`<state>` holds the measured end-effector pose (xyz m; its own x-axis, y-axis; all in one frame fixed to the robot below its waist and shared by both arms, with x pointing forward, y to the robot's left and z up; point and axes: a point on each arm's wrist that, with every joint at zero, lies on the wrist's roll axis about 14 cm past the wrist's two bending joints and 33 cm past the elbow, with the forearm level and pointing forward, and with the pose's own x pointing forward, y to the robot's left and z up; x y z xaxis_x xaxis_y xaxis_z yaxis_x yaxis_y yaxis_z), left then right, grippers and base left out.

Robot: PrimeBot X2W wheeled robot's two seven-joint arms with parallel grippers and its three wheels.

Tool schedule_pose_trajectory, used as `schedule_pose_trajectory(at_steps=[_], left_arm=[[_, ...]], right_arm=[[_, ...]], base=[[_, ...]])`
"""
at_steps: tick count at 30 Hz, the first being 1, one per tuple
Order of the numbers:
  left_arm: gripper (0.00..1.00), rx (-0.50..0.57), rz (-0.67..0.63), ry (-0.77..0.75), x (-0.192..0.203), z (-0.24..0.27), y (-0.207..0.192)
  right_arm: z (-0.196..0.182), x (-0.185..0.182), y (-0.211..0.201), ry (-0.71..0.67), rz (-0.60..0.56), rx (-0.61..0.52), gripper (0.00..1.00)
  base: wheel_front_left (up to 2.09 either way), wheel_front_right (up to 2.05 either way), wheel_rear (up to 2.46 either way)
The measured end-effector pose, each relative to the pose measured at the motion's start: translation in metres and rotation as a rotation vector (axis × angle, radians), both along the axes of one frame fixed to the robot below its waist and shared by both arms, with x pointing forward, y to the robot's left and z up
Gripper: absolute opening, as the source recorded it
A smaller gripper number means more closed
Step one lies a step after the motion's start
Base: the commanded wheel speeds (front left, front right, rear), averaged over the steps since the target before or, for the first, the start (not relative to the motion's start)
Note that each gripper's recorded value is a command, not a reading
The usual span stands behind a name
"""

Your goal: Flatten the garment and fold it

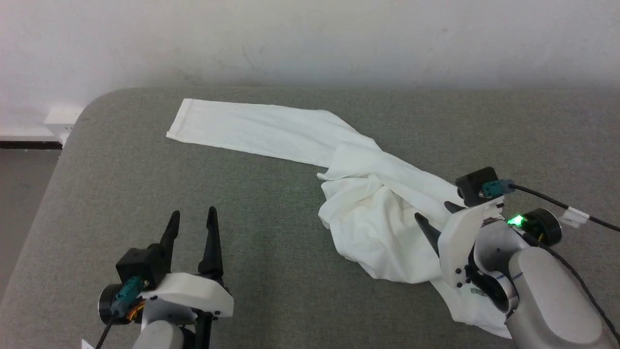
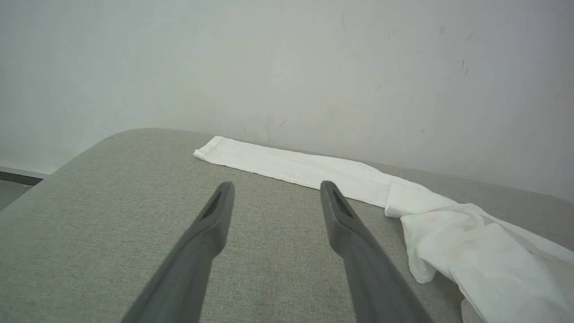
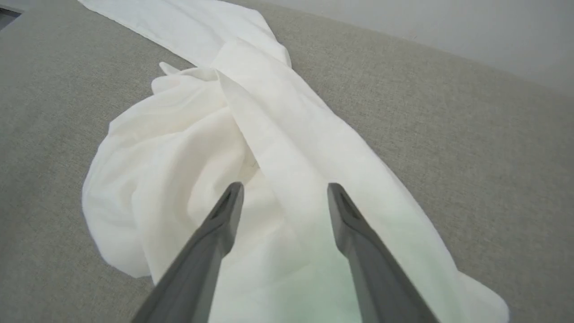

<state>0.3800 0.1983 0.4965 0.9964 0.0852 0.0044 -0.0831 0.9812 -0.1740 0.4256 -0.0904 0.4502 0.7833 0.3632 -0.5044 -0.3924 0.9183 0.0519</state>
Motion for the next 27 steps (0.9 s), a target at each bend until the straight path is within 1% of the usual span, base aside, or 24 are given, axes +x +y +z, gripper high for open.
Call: schedule_pose_trajectory(at_steps=[5, 6, 7, 8, 12, 15, 17, 20, 23, 25, 27], left_arm=[[1.0, -0.006, 0.013, 0.01, 0.0, -0.005, 0.003], [1.0, -0.006, 0.014, 0.013, 0.001, -0.006, 0.003], [1.0, -0.006, 0.016, 0.015, 0.001, -0.007, 0.003], [1.0, -0.007, 0.015, 0.018, 0.001, -0.008, 0.003], [1.0, -0.008, 0.004, 0.013, 0.005, -0.008, 0.0], [1.0, -0.009, 0.0, 0.01, 0.006, -0.007, -0.002], [1.0, -0.01, -0.004, 0.009, 0.007, -0.007, -0.004], [1.0, -0.011, -0.012, 0.006, 0.008, -0.006, -0.006], [1.0, -0.012, -0.021, 0.003, 0.01, -0.005, -0.01], [1.0, -0.013, -0.027, -0.001, 0.01, -0.004, -0.011], [1.0, -0.014, -0.031, -0.008, 0.01, -0.002, -0.013]], right_arm=[[-0.018, 0.009, 0.01, 0.07, 0.078, -0.081, 1.0], [-0.019, 0.011, 0.009, 0.073, 0.086, -0.1, 0.51], [-0.021, 0.014, 0.007, 0.076, 0.088, -0.112, 0.22], [-0.023, 0.016, 0.006, 0.083, 0.091, -0.125, 0.0], [-0.027, 0.023, -0.004, 0.082, 0.084, -0.16, 0.0], [-0.014, 0.035, -0.011, 0.031, 0.039, -0.111, 0.0], [-0.001, 0.045, -0.022, -0.014, -0.017, -0.06, 0.0], [0.018, 0.058, -0.052, -0.076, -0.141, 0.028, 0.0], [0.031, 0.064, -0.096, -0.121, -0.294, 0.107, 0.0], [0.028, 0.057, -0.13, -0.124, -0.409, 0.151, 0.0], [0.013, 0.039, -0.163, -0.095, -0.522, 0.172, 0.0]], base=[[0.0, 0.0, 0.0], [0.0, 0.0, 0.0], [0.0, 0.0, 0.0], [0.0, 0.0, 0.0], [0.0, 0.0, 0.0], [0.0, 0.0, 0.0], [0.0, 0.0, 0.0], [0.0, 0.0, 0.0], [0.0, 0.0, 0.0], [0.0, 0.0, 0.0], [0.0, 0.0, 0.0]])
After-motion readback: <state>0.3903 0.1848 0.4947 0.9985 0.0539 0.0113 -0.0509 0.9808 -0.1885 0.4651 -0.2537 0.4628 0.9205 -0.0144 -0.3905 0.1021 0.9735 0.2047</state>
